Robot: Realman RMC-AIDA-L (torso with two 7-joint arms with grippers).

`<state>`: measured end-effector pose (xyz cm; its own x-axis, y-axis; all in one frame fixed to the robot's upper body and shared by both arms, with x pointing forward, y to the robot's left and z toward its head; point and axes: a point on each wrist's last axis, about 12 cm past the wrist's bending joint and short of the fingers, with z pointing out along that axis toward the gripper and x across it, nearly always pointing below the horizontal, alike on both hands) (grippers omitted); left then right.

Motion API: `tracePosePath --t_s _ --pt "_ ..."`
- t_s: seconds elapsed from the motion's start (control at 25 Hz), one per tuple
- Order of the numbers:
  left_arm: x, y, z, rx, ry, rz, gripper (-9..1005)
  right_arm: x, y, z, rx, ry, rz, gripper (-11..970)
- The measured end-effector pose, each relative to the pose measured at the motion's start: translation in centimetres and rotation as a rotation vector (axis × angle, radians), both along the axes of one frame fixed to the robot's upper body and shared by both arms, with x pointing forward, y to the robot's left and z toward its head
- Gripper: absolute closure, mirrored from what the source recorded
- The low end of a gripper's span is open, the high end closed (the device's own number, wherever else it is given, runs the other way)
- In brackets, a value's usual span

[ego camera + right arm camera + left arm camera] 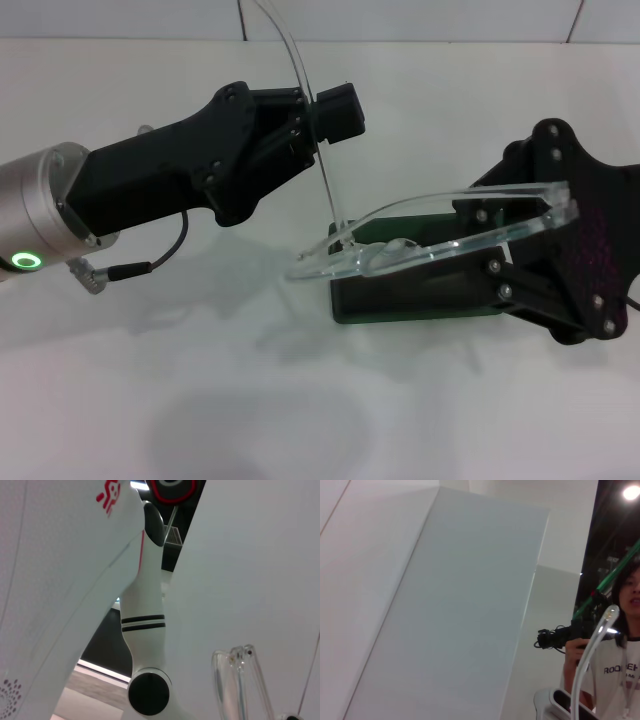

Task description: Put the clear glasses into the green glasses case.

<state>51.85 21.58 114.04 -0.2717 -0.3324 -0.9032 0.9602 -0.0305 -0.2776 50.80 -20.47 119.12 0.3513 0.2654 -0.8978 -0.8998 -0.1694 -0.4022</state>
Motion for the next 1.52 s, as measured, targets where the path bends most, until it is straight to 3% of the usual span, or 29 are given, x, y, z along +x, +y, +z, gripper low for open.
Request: tracePosePath --t_s 1.52 --pt "-0.45 -0.87 -0.57 -0.027 0.014 -0.023 937 0.69 0.44 -0.93 -0.003 0.037 -0.030 906"
